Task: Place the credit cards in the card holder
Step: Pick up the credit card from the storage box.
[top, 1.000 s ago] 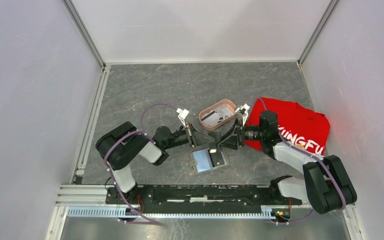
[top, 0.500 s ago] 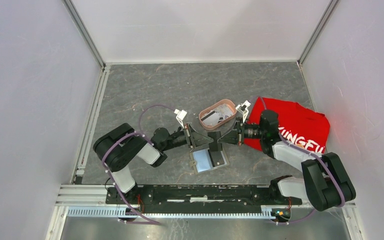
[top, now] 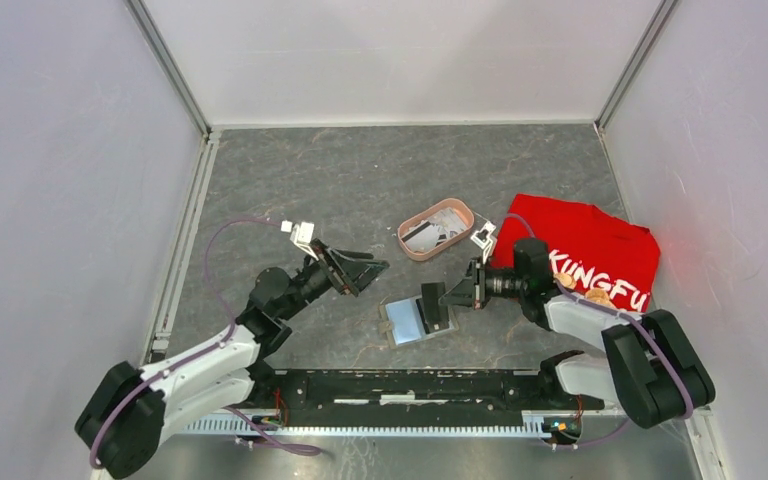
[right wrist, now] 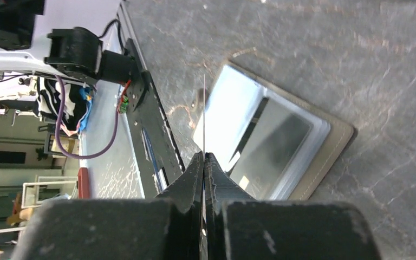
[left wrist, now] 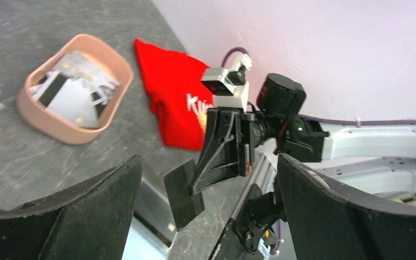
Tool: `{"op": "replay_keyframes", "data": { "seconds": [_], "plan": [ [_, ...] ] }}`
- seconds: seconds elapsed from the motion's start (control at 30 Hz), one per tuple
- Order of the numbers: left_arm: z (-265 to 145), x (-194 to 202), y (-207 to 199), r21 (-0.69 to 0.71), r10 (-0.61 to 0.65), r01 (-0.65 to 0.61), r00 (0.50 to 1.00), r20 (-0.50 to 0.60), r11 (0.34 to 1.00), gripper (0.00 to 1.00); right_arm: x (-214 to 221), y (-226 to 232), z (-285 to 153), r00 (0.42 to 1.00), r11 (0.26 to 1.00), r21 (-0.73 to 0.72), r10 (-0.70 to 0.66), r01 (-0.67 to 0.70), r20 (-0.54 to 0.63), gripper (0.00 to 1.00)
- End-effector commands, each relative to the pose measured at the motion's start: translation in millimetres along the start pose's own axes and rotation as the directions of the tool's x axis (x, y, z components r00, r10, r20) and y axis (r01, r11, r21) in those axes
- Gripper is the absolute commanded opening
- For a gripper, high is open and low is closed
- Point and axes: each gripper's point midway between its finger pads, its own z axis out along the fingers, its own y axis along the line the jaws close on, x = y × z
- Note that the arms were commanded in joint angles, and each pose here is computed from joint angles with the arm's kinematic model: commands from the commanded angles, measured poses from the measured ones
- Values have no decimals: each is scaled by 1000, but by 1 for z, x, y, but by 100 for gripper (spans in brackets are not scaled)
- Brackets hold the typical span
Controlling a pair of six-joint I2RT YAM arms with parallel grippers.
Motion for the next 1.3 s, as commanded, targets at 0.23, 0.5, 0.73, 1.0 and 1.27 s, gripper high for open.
{"op": "replay_keyframes", "data": {
  "seconds": [0.23, 0.5, 0.73, 1.0, 1.27],
  "plan": [
    [-25, 61, 69, -322, -103, 31, 972, -210, 946, 87, 28, -33, 14, 985, 981, 164, 119, -99, -121, 0],
    [-30, 97, 89, -455, -94, -64, 944, -315, 888, 71, 27, -35, 20, 986, 981, 149, 138, -122, -99, 0],
    [-39, 119, 101, -552, -135, -66, 939, -315, 831, 63, 25, -35, 24, 986, 983, 135, 135, -121, -103, 0],
    [-37, 148, 107, -609, -181, -85, 914, -363, 788, 59, 24, -34, 28, 982, 983, 115, 152, -140, -109, 0],
    [-42, 158, 113, -658, -197, -113, 904, -379, 744, 54, 26, -31, 30, 977, 982, 99, 175, -163, -123, 0]
  ]
}}
